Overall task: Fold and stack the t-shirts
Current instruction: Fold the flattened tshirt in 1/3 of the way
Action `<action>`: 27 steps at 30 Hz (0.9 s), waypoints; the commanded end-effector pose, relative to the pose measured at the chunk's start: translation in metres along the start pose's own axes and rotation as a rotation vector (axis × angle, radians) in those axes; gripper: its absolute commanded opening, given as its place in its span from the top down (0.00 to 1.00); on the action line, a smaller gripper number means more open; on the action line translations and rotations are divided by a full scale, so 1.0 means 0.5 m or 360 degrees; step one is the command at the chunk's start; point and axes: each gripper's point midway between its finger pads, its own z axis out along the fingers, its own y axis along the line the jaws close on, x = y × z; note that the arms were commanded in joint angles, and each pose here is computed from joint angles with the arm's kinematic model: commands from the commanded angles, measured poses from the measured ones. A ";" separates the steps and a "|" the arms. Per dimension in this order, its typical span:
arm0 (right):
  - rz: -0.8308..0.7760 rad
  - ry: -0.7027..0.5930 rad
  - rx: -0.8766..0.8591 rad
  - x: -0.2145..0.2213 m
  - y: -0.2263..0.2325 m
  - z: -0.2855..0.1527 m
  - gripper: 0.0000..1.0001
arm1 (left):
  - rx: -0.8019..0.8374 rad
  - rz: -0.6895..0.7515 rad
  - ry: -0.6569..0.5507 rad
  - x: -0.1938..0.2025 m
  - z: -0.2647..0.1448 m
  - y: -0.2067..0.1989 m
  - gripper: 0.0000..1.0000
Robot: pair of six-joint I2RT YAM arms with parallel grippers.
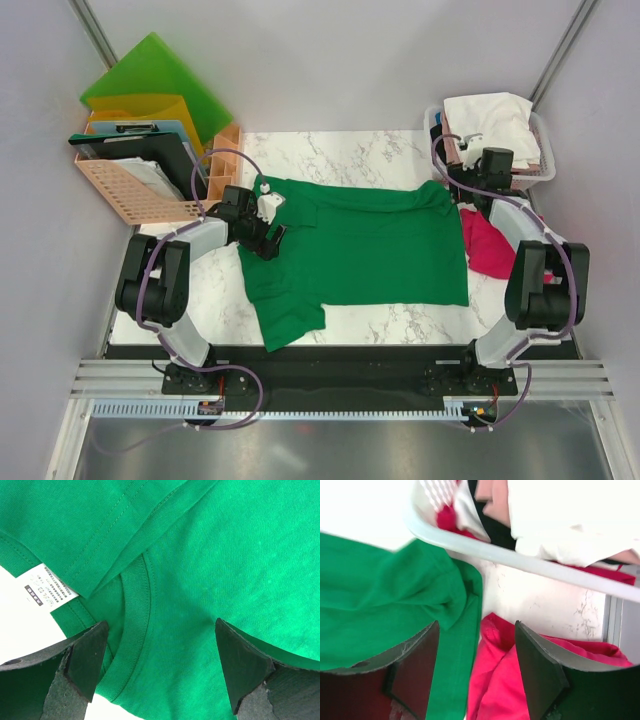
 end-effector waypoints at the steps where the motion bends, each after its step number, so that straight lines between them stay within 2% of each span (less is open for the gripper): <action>1: 0.0049 -0.0085 -0.0164 -0.045 0.036 -0.057 0.31 | 0.0096 -0.0014 0.0108 0.049 0.009 -0.027 0.05; 4: 0.0116 -0.0077 -0.0321 -0.082 0.071 -0.072 0.35 | 0.0093 -0.0014 0.0112 0.049 0.011 -0.026 0.05; 9: 0.0189 0.0136 -0.0471 -0.070 0.118 -0.020 0.36 | 0.0080 -0.0012 0.0102 0.048 0.007 -0.025 0.05; 15: 0.0217 0.0175 -0.0582 -0.106 0.191 0.029 0.36 | 0.0069 -0.0005 0.0094 0.045 0.004 -0.023 0.05; 23: 0.0176 0.0295 -0.0599 -0.086 0.254 0.098 0.37 | 0.0068 -0.0006 0.0097 0.044 0.006 -0.021 0.05; 27: 0.0172 0.0311 -0.0538 -0.088 0.249 0.126 0.37 | 0.0062 -0.0004 0.0103 0.048 0.003 -0.021 0.05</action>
